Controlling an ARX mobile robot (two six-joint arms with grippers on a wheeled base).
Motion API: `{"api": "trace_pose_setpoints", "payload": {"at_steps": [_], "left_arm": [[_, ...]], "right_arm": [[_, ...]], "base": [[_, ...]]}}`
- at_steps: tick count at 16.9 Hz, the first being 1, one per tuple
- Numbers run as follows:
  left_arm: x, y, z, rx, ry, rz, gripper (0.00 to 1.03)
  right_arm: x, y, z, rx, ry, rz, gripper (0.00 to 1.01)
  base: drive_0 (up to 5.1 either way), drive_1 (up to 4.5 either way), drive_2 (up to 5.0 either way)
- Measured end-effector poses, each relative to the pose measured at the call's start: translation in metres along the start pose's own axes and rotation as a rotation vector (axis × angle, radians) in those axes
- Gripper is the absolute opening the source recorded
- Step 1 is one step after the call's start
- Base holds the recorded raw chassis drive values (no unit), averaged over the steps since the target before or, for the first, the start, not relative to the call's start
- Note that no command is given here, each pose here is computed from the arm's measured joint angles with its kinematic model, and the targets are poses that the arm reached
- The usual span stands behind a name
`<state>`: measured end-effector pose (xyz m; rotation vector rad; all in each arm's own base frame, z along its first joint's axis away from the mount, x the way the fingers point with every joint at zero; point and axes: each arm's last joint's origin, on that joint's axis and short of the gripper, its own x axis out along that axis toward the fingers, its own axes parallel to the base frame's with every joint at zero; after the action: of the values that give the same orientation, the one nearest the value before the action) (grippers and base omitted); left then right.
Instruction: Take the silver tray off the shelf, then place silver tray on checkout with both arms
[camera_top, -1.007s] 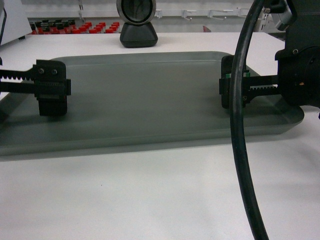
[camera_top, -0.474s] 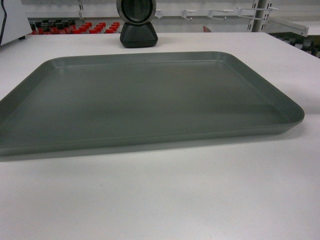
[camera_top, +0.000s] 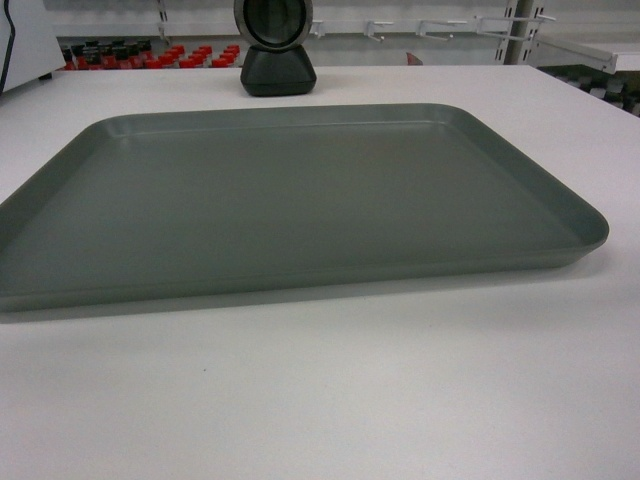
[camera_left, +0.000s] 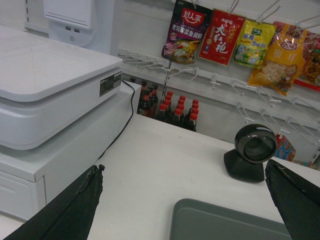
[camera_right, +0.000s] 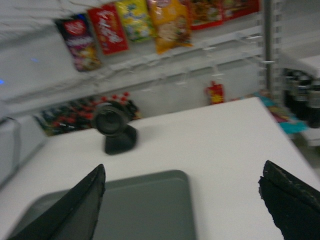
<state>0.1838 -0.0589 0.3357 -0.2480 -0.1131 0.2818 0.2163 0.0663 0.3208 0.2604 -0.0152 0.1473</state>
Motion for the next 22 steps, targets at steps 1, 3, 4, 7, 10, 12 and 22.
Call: {"api": "trace_pose_setpoints", "payload": {"at_steps": [1,3,4,7,10,12,22], "left_arm": [[-0.002,0.003,0.001,0.073,0.043,-0.056,0.93],[-0.012,0.023,-0.018,0.181,0.097,-0.216,0.73],[-0.016,0.032,-0.028,0.197,0.095,-0.254,0.64],[-0.029,0.062,-0.068,0.232,0.118,-0.274,0.25],[-0.04,0.082,-0.091,0.234,0.117,-0.277,0.02],[-0.045,0.091,-0.101,0.234,0.119,-0.28,0.02],[-0.062,0.113,-0.126,0.234,0.117,-0.281,0.02]], "right_arm": [[-0.013,-0.01,-0.011,-0.103,-0.007,-0.095,0.79],[-0.034,-0.029,-0.034,-0.203,0.009,-0.153,0.59],[-0.042,-0.034,-0.042,-0.22,0.014,-0.161,0.5],[-0.065,-0.051,-0.068,-0.242,0.004,-0.151,0.11],[-0.081,-0.065,-0.09,-0.25,0.013,-0.151,0.02],[-0.089,-0.071,-0.098,-0.251,0.01,-0.154,0.02],[-0.113,-0.085,-0.121,-0.254,0.013,-0.147,0.02]], "base": [[0.0,0.0,0.0],[0.0,0.0,0.0],[0.0,0.0,0.0],[0.0,0.0,0.0],[0.0,0.0,0.0],[0.0,0.0,0.0],[0.0,0.0,0.0]]}}
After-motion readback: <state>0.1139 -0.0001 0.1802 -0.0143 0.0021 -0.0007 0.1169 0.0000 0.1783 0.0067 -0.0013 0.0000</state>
